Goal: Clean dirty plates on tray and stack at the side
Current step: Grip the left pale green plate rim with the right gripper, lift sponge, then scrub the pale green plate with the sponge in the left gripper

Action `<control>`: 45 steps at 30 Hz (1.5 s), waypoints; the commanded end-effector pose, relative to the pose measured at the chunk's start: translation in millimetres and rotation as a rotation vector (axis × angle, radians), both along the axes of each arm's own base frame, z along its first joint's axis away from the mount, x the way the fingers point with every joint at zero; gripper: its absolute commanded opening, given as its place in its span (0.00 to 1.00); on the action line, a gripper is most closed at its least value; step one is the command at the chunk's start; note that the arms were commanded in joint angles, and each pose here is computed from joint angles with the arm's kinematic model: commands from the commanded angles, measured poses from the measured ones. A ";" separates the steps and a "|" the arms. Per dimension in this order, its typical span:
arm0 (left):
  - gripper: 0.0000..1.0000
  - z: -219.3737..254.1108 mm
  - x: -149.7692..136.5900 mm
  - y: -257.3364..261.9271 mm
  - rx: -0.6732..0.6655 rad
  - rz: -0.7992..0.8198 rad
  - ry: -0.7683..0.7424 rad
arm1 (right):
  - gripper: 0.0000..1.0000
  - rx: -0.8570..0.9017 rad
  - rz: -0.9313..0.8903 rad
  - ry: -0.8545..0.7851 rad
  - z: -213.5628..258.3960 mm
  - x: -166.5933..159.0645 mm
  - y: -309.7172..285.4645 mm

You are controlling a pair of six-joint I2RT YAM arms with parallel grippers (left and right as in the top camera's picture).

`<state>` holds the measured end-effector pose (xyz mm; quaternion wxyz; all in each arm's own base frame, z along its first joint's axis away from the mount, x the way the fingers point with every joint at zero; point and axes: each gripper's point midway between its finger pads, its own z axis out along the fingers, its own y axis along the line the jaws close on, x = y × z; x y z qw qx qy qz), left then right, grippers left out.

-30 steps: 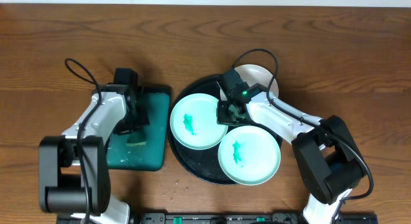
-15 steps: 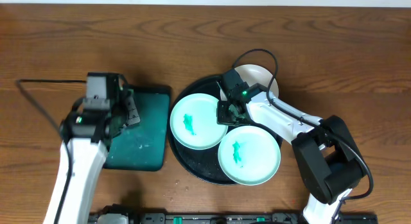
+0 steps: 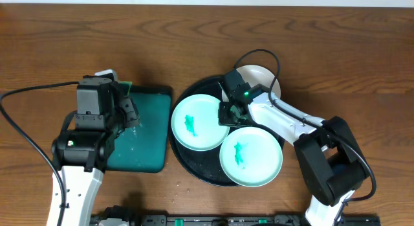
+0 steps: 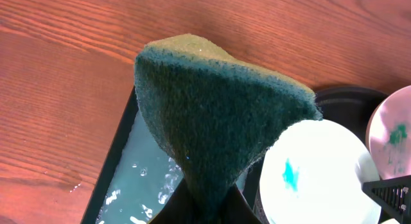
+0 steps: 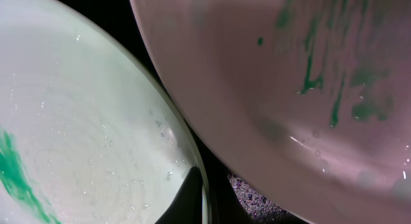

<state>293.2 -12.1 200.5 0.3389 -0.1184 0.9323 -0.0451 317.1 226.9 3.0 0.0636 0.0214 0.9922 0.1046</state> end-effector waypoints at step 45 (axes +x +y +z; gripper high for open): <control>0.07 -181.8 25.3 -130.0 -0.246 -0.107 0.638 | 0.01 -0.065 0.011 0.060 -25.0 -13.5 -9.8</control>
